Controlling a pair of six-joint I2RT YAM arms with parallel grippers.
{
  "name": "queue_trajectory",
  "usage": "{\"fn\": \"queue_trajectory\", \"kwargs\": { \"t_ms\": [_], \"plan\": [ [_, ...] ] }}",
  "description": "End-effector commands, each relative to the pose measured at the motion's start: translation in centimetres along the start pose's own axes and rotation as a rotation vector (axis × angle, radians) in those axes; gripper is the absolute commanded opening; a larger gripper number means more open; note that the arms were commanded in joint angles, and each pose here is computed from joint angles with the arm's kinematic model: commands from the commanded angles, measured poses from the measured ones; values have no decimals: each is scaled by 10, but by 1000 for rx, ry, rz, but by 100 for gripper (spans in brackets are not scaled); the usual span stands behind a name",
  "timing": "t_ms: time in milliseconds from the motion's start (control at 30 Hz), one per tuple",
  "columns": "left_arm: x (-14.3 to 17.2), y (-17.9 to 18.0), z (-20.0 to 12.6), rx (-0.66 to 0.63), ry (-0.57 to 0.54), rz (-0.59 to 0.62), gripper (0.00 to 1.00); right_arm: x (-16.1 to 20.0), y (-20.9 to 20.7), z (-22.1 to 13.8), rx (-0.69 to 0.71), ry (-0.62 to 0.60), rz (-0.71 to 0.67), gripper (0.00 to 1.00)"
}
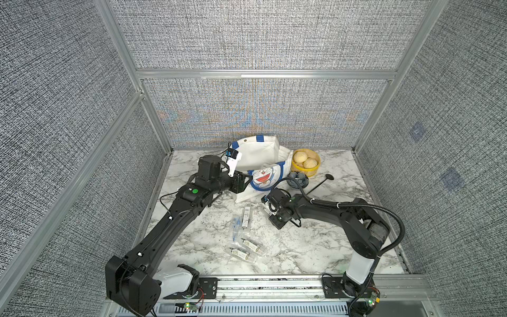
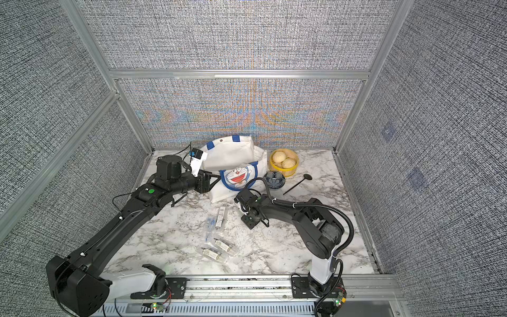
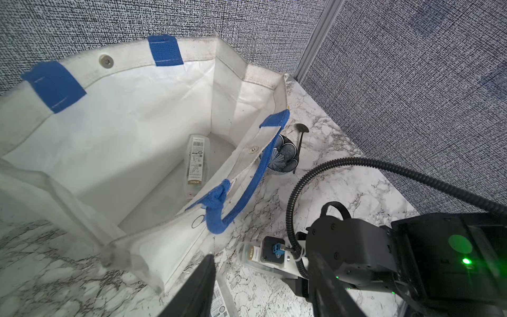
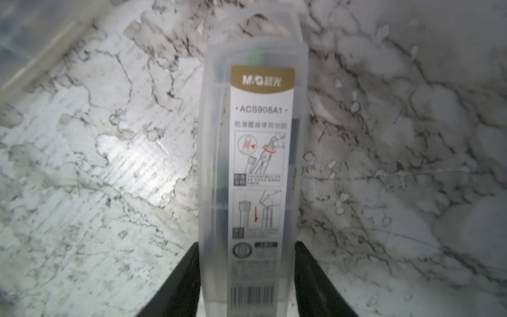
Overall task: Put the compass set into the canvas bag
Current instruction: Pick up the compass set at the center of the board.
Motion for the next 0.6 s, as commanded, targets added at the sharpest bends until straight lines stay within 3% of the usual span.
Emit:
{"fn": "queue_trajectory", "kwargs": {
  "t_ms": [0,300,567],
  "plan": [
    [-2,-2,0,13,-6,-1,56,-9,-1,-10,-3,-79,33,44],
    [-2,-3,1,26,-5,-1,56,-15,-1,-40,-47,-315,53,32],
    [-7,-15,-2,91,-2,41,56,-30,-1,-52,-76,-567,65,29]
  ]
}}
Point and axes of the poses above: each gripper's point midway between its finger pads, its own z axis out along the fingers, its own y axis along the line the jaws close on, x = y × z, the point moved 1 cm from there along -z, back along the fingers, and after that the axes turned 10 degrees about z, right-handed, at the moved point
